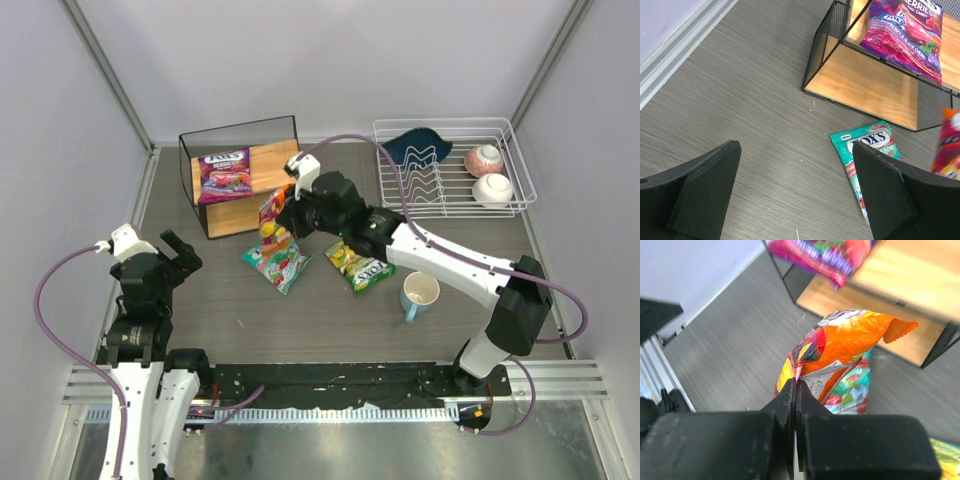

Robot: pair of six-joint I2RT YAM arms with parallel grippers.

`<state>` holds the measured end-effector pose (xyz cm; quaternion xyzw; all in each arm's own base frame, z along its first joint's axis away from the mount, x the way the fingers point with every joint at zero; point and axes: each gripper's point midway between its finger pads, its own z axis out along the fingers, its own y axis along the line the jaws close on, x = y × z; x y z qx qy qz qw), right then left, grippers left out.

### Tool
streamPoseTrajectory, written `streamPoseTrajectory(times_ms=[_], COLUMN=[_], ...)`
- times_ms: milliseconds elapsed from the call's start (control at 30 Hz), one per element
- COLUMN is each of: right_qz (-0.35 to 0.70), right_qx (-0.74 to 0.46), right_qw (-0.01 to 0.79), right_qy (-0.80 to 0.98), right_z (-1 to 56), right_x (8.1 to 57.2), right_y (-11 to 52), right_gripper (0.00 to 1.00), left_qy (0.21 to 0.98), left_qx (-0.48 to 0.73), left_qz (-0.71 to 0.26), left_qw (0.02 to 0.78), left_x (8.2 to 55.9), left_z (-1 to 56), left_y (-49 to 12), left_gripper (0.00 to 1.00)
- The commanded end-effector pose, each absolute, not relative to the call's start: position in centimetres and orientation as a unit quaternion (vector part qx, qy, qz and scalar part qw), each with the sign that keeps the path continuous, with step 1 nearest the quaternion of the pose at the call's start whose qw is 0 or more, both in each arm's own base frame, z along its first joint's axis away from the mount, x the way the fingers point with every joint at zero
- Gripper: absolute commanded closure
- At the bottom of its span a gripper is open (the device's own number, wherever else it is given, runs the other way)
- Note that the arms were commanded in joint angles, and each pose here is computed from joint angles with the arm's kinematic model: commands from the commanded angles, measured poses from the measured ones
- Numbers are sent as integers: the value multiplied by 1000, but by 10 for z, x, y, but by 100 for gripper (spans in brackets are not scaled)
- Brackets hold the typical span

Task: Place and organize the candy bags onto the shelf

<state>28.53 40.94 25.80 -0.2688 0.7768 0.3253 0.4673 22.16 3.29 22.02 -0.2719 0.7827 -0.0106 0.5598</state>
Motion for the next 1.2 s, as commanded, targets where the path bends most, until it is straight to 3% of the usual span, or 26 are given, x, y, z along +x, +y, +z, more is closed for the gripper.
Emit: streamPoseTrajectory(times_ms=[0,467,1167], right_qz=[362,414,412], right_qx=[-289,-318,-291], right_qw=[504,501,473], right_qy=[729,690,722], right_z=[327,384,335], right_x=[298,378,452], right_y=[414,415,436], right_gripper=[99,99,99], left_qy=[773,778,777], left_qx=[-264,-257,-253], left_qz=[-18,-24,-27], left_qw=[577,573,575], left_x=[225,227,227], left_z=[229,228,228], left_y=[31,28,27], left_gripper=[0,0,0])
